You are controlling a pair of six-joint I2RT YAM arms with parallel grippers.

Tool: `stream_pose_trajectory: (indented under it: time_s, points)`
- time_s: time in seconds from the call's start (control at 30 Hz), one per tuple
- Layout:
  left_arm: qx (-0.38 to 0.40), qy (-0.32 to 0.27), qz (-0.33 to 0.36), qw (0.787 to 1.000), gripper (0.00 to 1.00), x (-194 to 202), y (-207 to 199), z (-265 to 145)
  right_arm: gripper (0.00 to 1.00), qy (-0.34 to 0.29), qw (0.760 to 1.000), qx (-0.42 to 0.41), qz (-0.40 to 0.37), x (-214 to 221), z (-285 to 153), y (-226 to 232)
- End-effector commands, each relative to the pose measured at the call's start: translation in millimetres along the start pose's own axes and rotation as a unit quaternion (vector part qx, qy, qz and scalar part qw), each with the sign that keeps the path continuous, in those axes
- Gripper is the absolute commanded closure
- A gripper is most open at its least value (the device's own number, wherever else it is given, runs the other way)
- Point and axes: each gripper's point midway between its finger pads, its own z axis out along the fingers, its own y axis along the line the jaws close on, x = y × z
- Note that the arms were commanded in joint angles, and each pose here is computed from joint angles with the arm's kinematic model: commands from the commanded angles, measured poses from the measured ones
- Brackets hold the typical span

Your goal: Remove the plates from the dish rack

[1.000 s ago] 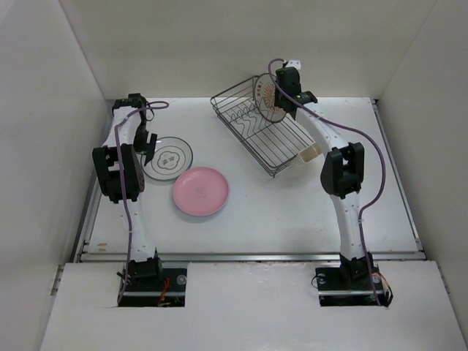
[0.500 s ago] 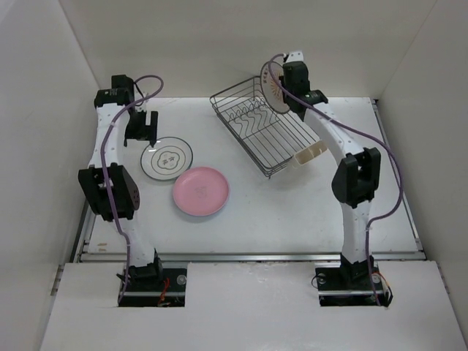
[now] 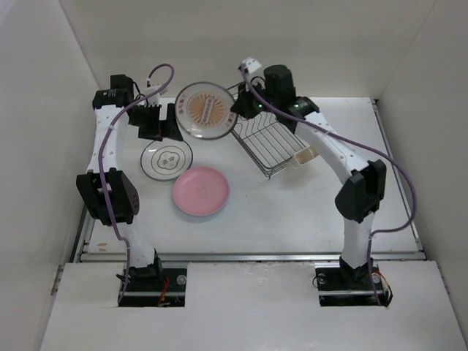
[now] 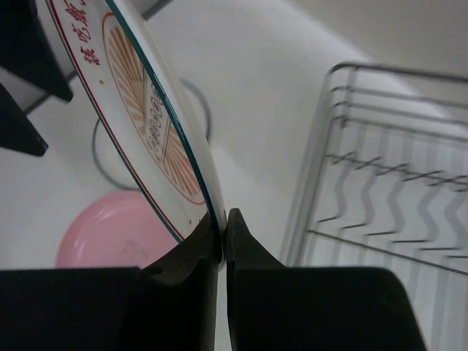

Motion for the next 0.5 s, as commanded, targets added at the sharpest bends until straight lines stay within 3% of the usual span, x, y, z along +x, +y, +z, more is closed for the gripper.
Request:
stream_pose_trajectory:
  time_s: [0.0, 0.17, 0.33, 0.47]
  points:
    - [0.079, -0.037, 0.039, 0.995, 0.01, -4.5, -39.3, -17.3, 1.0, 0.068, 0.985, -0.15, 0.055, 52.3, 28.7, 56.4]
    - [0.055, -0.001, 0.027, 0.998, 0.01, 15.0, -26.3, 1.9, 1.0, 0.073, 0.962, -0.257, 0.066, 59.0, 29.2, 101.7]
    - [0.005, 0.049, 0.013, 0.999, 0.04, 37.9, 6.5, 21.8, 1.0, 0.075, 0.947, -0.305, 0.072, 65.5, 23.3, 115.5]
    - [0.016, 0.063, 0.011, 0.998, 0.23, 45.6, 5.6, 25.4, 1.0, 0.082, 0.942, -0.314, 0.081, 72.8, 25.3, 117.5]
